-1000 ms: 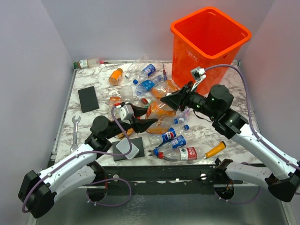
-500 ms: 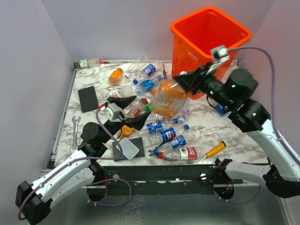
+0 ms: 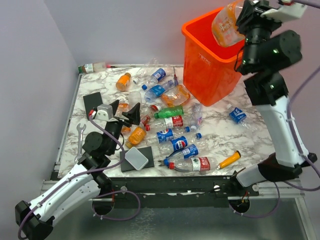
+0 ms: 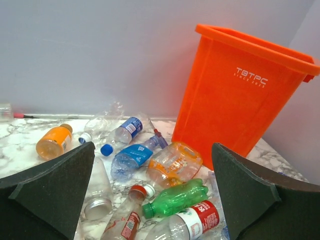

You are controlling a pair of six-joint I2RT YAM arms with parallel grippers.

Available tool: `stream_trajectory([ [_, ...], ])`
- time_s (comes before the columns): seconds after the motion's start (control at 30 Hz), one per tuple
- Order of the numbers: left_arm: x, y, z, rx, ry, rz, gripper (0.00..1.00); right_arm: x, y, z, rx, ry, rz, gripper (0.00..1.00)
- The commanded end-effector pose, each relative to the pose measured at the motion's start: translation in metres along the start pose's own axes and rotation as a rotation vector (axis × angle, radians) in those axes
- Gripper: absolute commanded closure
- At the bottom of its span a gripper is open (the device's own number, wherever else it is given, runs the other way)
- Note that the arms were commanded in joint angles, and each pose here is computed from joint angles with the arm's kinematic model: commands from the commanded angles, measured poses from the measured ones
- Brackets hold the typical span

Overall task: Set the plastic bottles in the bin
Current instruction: Place the plastic bottle in the trash bin.

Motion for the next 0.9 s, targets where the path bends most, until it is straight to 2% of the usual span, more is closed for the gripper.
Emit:
stream_trajectory([
  [0.0, 0.004, 0.001, -0.002, 0.020, 0.029, 0.008, 0.01, -0.035, -0.037, -0.047, -0.180, -0.045, 0.084, 0.99],
  [0.2, -0.006, -0.004, -0.006, -0.001, 0.062, 0.009, 0.01, -0.078, -0.066, -0.085, -0.217, -0.073, 0.038, 0.99],
  [0.33, -0.008, -0.001, -0.006, 0.019, 0.069, -0.002, 0.01, -0.121, -0.074, -0.101, -0.236, 0.041, 0.066, 0.99],
  [0.53, -0.011, 0.002, -0.006, 0.045, 0.073, -0.014, 0.01, -0.174, -0.086, -0.091, -0.217, 0.192, 0.093, 0.99],
  [0.7, -0.016, -0.001, -0.010, 0.039, 0.097, -0.021, 0.01, -0.194, -0.091, -0.087, -0.220, 0.272, 0.123, 0.97],
  [0.73, -0.016, -0.001, -0.010, 0.037, 0.096, -0.020, 0.01, -0.196, -0.092, -0.087, -0.219, 0.284, 0.129, 0.91],
  [0.77, -0.016, -0.001, -0.010, 0.036, 0.097, -0.021, 0.01, -0.198, -0.091, -0.086, -0.211, 0.296, 0.128, 0.77],
  [0.83, -0.016, -0.001, -0.009, 0.038, 0.097, -0.024, 0.01, -0.199, -0.089, -0.085, -0.200, 0.312, 0.123, 0.42],
  [0.87, -0.017, 0.000, -0.009, 0.041, 0.097, -0.026, 0.01, -0.198, -0.089, -0.084, -0.197, 0.317, 0.117, 0.28],
])
Point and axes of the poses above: each gripper's point midway between its finger pads, its own z axis back along the fingers, its own y axis along the line the jaws close on, x = y × z, the point moved 5 cm from there along z, back along the fingers, and after that the axes turned 11 degrees about -z, right-handed, at the moved point
